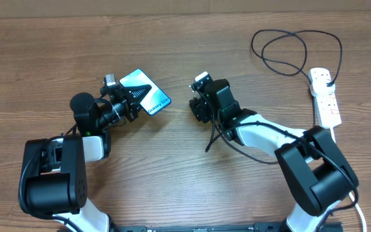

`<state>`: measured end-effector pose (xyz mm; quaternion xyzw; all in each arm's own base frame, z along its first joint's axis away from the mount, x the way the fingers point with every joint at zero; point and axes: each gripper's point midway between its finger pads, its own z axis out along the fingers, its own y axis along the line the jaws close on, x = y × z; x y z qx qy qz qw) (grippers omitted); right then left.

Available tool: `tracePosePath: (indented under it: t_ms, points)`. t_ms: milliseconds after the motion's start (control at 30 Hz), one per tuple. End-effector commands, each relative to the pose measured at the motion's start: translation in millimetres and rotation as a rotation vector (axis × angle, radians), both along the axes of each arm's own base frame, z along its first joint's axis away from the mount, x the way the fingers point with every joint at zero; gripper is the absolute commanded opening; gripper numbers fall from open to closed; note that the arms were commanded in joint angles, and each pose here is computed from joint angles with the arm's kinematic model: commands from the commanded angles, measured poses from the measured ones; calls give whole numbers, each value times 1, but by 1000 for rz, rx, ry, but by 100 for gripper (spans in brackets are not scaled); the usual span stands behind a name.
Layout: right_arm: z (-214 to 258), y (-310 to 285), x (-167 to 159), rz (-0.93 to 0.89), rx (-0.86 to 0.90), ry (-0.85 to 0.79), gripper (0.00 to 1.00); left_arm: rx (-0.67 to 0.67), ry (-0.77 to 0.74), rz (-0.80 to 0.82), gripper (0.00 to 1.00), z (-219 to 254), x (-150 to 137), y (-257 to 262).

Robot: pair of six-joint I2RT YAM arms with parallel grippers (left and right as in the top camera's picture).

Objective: Plug charger to phone and switch on socket
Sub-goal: 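Grasp the cable plug with the right gripper and lift it toward the phone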

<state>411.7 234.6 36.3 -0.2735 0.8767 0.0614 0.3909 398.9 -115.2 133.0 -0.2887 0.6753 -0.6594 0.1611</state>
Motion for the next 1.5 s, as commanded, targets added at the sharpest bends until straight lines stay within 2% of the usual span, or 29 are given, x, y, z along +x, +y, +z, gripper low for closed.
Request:
tracePosePath:
  t_ms: [0, 267, 467, 667, 800, 967, 1067, 1267, 1467]
  points:
    - [-7, 3, 5, 2, -10, 1, 73, 18, -79, -22, 4, 17, 2, 0]
    - [-28, 1, 3, 1, -31, 36, 72, 18, -79, -22, 5, 17, 2, 0]
    - [-42, -5, 6, -18, -37, 57, 62, 18, -79, -22, 4, 17, 2, 0]
    - [-42, -10, 10, -52, -7, 67, 48, 18, -79, -22, 4, 17, 2, 0]
    - [-43, -13, 11, -67, 16, 82, 29, 18, -79, -22, 4, 17, 2, 0]
    - [-46, -9, 6, -51, 40, 117, 15, 18, -79, -22, 4, 17, 2, 0]
    - [-48, -9, 2, -48, 42, 138, 4, 18, -80, -22, 4, 17, 2, 0]
    - [-29, 12, -11, 49, 146, 286, 4, 25, -88, -23, 4, 17, 2, 0]
    - [43, 38, -35, 263, 428, 447, 4, 29, -94, -23, 5, 17, 2, 0]
